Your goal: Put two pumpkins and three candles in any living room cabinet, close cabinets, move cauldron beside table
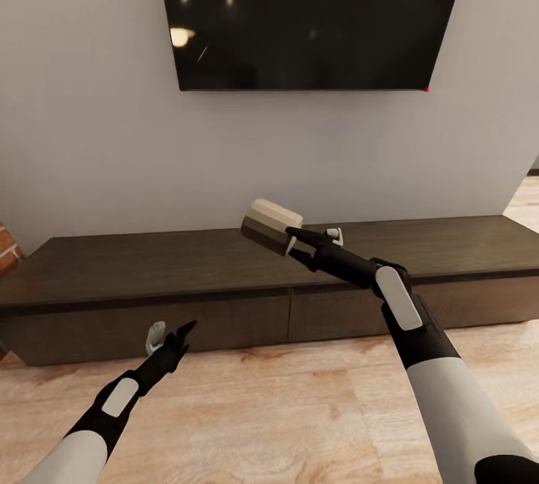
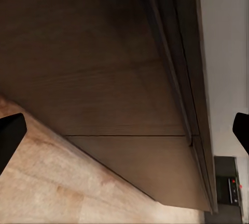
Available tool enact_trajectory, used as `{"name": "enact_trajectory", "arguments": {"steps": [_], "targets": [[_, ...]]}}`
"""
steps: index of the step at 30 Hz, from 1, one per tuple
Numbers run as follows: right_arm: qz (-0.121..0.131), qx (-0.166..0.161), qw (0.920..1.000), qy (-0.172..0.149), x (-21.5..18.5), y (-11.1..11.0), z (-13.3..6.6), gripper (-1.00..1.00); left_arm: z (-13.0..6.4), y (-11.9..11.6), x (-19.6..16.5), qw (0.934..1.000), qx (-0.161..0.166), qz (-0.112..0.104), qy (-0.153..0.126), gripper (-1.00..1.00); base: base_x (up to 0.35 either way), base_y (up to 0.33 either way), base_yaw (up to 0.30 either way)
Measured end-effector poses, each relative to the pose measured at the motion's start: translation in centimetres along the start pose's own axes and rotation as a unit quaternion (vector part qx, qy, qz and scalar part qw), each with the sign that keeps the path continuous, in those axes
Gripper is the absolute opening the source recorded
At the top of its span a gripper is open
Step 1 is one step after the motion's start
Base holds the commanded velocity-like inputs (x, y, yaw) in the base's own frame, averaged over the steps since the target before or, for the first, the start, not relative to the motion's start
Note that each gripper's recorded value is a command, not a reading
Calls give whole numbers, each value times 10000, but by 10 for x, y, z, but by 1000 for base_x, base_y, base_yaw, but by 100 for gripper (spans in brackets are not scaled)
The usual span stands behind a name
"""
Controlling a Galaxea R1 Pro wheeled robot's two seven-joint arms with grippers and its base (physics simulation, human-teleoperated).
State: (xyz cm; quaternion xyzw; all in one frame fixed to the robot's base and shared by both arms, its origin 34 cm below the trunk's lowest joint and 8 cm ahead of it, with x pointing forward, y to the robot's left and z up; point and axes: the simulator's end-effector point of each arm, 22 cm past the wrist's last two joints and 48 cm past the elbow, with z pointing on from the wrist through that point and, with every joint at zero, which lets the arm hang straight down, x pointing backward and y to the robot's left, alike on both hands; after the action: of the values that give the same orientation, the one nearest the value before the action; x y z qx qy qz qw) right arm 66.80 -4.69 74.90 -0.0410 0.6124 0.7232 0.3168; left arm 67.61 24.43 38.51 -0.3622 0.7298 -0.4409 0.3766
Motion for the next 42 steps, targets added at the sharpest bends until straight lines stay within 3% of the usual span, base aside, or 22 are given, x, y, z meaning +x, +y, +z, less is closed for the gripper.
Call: {"name": "enact_trajectory", "arguments": {"steps": [42], "targets": [[-41,-25,9999,-138,-3,-2,-1,-100,0,1,3,10000,-29,14,45,100,0,0,0]]}}
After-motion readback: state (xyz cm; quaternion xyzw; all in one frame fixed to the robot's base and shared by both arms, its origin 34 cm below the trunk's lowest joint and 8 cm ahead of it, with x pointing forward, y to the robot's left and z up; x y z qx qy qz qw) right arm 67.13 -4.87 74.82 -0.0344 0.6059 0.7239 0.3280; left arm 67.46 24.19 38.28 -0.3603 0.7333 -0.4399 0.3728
